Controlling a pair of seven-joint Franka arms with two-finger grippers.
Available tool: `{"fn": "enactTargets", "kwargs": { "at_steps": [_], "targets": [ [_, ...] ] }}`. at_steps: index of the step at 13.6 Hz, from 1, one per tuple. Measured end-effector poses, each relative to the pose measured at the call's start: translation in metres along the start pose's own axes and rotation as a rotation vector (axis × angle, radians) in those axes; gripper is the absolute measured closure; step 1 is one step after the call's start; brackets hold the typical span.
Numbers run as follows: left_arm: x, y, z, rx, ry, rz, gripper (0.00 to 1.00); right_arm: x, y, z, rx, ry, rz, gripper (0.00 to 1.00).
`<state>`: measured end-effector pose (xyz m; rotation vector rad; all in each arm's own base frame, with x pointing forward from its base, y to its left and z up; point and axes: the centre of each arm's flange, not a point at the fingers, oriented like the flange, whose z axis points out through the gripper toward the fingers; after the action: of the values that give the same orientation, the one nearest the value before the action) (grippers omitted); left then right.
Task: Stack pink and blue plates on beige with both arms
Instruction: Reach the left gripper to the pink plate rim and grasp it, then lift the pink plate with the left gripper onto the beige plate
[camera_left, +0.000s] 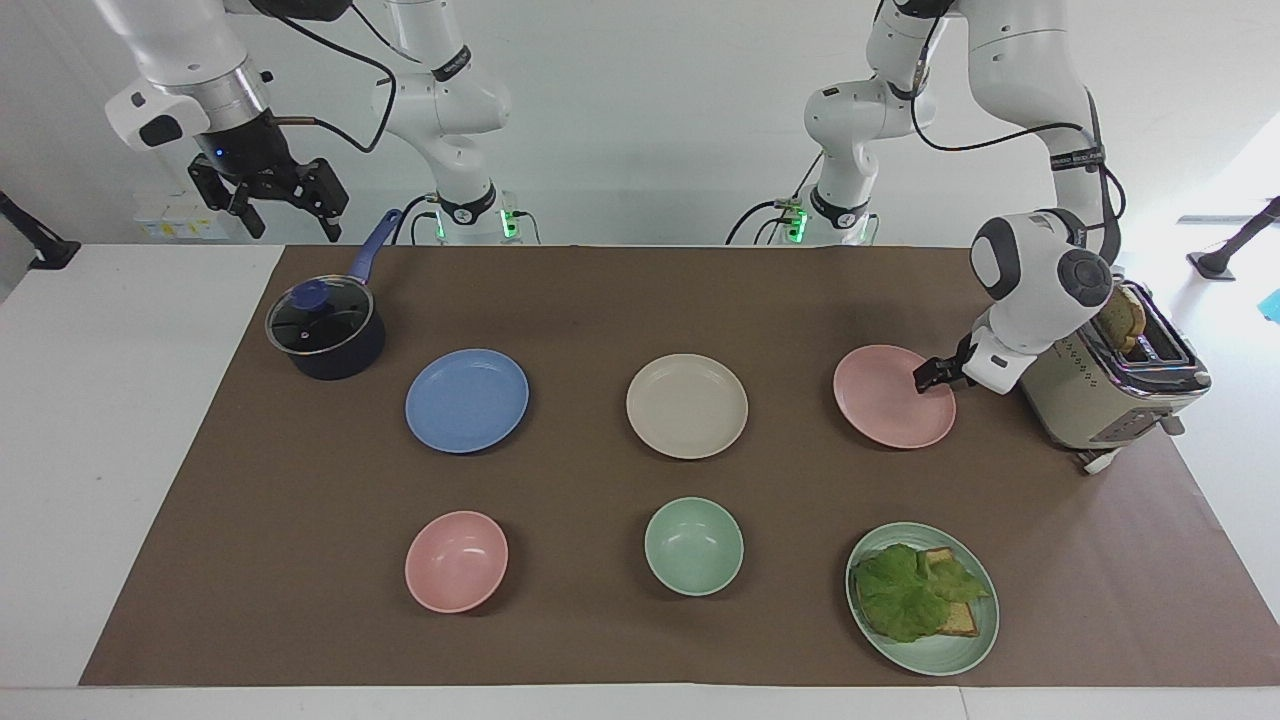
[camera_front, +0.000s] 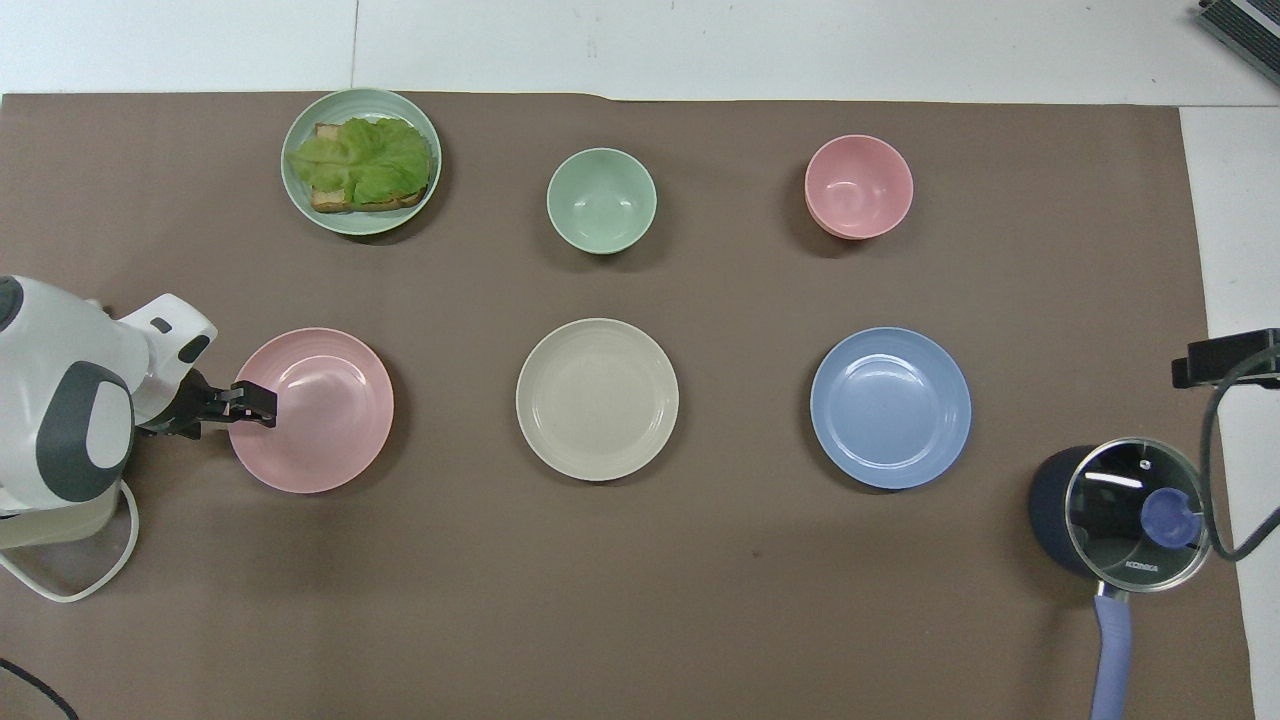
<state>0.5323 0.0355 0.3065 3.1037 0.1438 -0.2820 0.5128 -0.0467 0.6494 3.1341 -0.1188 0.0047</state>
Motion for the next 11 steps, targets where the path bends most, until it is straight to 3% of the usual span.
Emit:
{"fn": "enactTargets", "kwargs": {
  "at_steps": [6, 8, 11],
  "targets": [
    [0.001, 0.002, -0.007, 0.0, -0.002, 0.005, 0.88, 0.0, 0.0, 0.0, 0.0, 0.0, 0.0, 0.0],
    [0.006, 0.005, -0.037, -0.01, -0.012, 0.003, 0.92, 0.0, 0.0, 0.0, 0.0, 0.0, 0.0, 0.0],
    [0.013, 0.015, -0.089, -0.125, -0.018, -0.043, 0.95, 0.0, 0.0, 0.0, 0.0, 0.0, 0.0, 0.0]
  ]
}}
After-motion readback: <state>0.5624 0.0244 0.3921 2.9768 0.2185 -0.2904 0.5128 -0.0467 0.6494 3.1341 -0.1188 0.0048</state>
